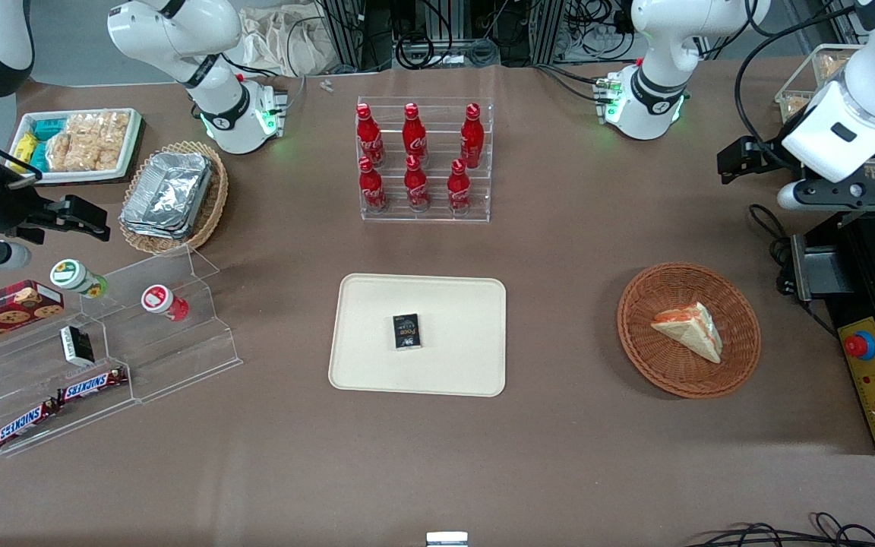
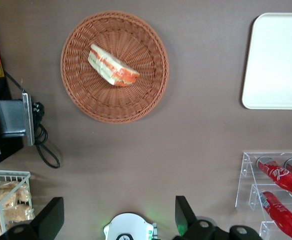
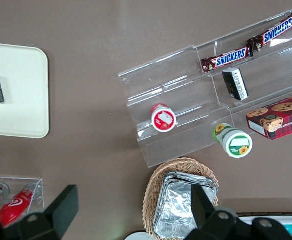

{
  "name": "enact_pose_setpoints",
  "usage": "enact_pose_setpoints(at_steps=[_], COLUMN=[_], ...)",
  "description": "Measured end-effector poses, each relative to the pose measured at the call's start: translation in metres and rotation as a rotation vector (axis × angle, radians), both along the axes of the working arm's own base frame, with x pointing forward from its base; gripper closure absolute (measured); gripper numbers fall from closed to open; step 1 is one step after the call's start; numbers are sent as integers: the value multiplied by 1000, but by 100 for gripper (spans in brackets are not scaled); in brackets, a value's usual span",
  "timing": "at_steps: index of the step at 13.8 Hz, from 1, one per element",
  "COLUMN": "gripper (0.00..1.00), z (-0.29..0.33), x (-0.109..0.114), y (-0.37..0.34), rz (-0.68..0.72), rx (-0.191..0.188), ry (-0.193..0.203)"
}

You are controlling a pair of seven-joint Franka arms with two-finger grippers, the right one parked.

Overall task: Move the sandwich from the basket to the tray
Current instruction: 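Move the left gripper from rest toward the wicker basket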

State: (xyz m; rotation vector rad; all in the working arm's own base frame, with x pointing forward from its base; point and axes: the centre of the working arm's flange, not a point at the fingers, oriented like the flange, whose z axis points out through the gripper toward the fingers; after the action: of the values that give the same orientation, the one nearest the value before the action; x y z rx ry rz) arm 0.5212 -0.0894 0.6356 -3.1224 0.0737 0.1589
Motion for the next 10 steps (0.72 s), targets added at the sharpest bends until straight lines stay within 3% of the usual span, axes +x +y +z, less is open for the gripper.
enact_pose_setpoints(at_steps=[4, 7, 10], gripper=[0, 0, 0], z=[4, 4, -23], x=[3, 5, 19], y=[-10, -1, 56], rz=[36, 187, 370], rx=[1, 15, 24], ry=[-11, -10, 1])
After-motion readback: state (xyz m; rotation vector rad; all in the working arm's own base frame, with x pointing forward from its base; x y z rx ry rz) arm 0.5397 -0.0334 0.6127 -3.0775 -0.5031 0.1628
